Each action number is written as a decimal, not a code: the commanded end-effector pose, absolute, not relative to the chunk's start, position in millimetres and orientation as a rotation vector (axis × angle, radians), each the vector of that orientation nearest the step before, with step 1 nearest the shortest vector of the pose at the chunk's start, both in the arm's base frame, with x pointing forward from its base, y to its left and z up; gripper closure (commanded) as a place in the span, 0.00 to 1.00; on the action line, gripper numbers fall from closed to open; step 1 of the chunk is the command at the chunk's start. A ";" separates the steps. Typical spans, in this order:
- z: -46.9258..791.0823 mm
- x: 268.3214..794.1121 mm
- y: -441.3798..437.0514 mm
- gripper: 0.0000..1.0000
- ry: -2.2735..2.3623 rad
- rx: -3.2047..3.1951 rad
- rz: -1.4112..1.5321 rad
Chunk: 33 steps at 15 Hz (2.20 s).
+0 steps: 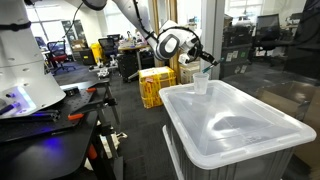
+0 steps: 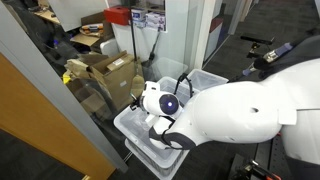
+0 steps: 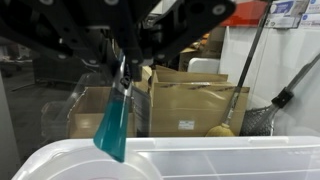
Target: Put the marker in the cup
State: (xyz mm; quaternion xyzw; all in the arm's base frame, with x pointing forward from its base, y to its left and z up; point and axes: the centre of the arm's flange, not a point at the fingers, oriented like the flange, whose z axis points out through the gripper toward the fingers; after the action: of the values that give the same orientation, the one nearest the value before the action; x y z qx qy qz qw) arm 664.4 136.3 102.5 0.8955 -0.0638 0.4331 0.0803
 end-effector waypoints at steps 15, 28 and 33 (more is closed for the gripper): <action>84.7 643.1 114.8 0.12 -0.141 2.822 1.194; 162.2 639.0 93.1 0.00 -0.281 2.762 1.336; 191.0 624.0 86.0 0.00 -0.315 2.721 1.376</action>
State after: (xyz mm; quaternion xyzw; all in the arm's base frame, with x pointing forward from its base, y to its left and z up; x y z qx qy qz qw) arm 680.6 101.4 176.8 0.8932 -0.0946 0.4379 0.0389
